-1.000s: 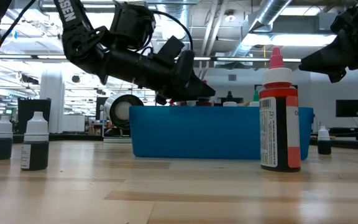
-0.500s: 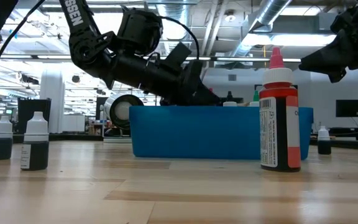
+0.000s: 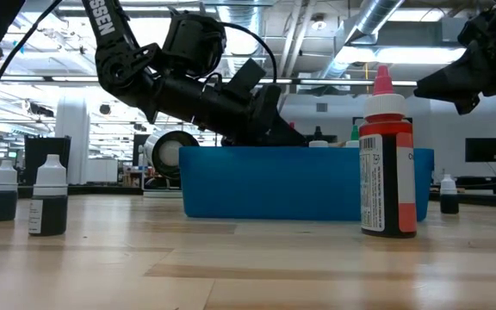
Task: Pick & Place food coloring
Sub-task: Put the large red food coloring bottle into the blue bin, then put the large orange food coloring bottle into the blue bin
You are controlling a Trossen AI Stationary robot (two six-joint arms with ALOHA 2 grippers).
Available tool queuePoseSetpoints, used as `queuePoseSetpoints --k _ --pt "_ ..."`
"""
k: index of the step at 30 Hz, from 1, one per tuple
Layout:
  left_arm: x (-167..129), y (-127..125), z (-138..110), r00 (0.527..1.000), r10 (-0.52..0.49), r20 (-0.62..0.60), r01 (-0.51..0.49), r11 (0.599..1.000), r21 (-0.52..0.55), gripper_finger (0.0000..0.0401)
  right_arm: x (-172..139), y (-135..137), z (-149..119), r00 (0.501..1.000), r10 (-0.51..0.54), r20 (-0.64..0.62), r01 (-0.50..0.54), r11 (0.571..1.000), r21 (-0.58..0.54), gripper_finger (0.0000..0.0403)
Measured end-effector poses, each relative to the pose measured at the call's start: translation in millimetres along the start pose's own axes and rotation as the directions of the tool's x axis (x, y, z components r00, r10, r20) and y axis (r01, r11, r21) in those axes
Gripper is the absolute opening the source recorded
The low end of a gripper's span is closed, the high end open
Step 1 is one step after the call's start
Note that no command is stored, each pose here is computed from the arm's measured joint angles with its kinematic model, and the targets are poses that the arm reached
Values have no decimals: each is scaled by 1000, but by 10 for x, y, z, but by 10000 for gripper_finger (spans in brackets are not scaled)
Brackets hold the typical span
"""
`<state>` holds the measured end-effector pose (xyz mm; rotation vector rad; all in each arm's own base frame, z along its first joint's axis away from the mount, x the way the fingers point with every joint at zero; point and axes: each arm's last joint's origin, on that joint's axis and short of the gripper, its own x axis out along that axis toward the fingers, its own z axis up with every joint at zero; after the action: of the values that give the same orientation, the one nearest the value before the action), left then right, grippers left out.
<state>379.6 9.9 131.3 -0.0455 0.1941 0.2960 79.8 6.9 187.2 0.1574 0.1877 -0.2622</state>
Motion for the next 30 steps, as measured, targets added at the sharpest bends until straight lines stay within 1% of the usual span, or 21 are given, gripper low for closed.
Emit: queuePoseSetpoints --k 8,14,20,26,30 --pt "1 11 14 1000 13 15 -13 1000 -4 164 0 0 0 1000 1 0 -1 1000 0 98" --pt "2 18 15 1000 18 16 -18 1000 -3 184 0 0 0 1000 2 0 -2 1000 0 98" --pt "6 33 32 999 23 33 -24 999 27 192 0 1 0 1000 4 -1 -4 1000 0 98" --pt "17 95 66 998 39 53 -40 999 17 193 0 1 0 1000 4 -1 -4 1000 0 98" --pt "-3 131 165 996 46 82 -47 999 10 193 0 1 -1 1000 4 -1 -4 1000 0 98"
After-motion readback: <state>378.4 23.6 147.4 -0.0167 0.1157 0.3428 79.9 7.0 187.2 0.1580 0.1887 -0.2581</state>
